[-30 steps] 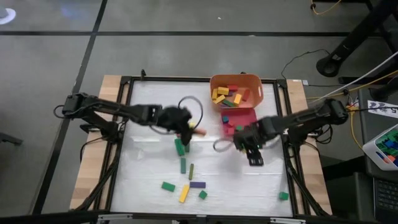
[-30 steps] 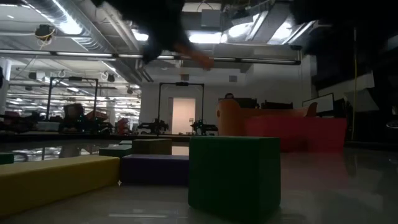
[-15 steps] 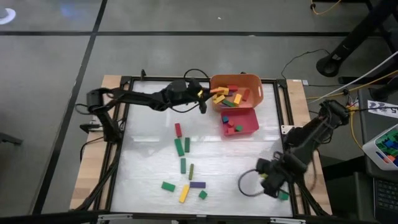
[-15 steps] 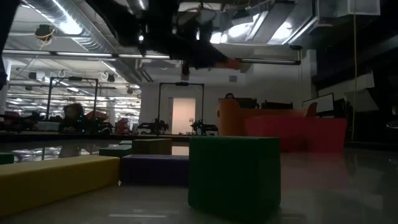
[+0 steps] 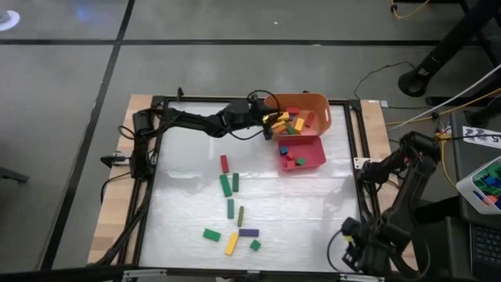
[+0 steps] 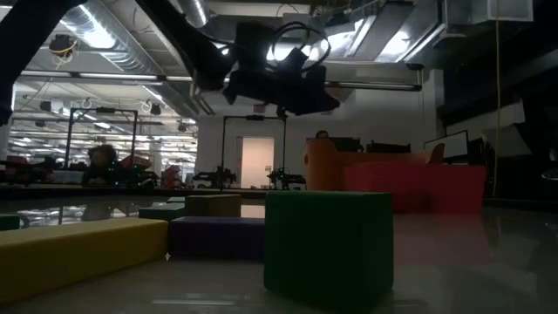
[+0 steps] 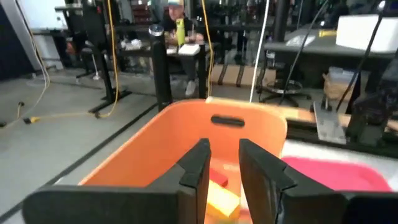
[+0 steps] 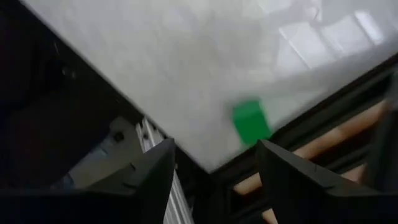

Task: Sort blocks by size
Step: Put the green square block into the red bin

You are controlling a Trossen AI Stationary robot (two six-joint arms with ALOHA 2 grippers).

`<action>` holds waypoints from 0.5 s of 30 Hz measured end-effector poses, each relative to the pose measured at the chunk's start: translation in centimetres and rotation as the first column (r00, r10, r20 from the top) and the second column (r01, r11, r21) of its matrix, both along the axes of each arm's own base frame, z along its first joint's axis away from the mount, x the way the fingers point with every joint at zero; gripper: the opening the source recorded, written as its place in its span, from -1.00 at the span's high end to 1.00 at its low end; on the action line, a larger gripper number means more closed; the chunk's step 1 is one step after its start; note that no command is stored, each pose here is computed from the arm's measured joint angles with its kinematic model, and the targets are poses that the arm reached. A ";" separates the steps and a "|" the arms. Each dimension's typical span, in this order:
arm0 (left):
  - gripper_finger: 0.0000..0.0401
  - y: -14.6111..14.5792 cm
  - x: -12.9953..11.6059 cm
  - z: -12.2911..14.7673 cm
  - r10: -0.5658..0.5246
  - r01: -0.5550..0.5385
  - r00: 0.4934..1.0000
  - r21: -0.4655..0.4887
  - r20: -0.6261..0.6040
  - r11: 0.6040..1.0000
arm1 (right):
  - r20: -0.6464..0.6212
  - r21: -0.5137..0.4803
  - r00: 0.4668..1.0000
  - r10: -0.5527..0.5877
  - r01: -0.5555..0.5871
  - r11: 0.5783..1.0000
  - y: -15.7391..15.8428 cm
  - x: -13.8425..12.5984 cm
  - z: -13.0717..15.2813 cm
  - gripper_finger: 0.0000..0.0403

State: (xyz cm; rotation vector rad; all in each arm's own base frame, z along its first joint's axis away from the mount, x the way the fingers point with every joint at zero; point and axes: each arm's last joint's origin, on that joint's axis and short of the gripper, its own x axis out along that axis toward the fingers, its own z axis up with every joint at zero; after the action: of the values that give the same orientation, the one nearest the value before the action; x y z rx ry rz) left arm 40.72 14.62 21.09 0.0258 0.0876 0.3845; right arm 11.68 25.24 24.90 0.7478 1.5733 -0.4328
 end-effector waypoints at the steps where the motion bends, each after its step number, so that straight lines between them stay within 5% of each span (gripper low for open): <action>1: 0.63 0.0 0.2 0.2 -0.003 0.003 1.000 0.002 0.007 1.000 | 0.001 0.008 1.000 0.012 -0.012 1.000 0.5 -0.1 -0.3 -0.12; 15: 0.63 -2.4 1.3 1.5 -0.062 0.062 0.998 0.014 0.030 0.998 | -0.173 -0.055 0.980 0.101 -0.112 0.992 3.5 0.0 -5.6 -0.12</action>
State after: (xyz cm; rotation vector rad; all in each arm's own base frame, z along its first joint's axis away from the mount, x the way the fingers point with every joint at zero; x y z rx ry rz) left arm 41.98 12.21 22.61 0.0354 0.0541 0.3235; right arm 11.66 28.69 19.27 0.5860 1.7419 -0.4760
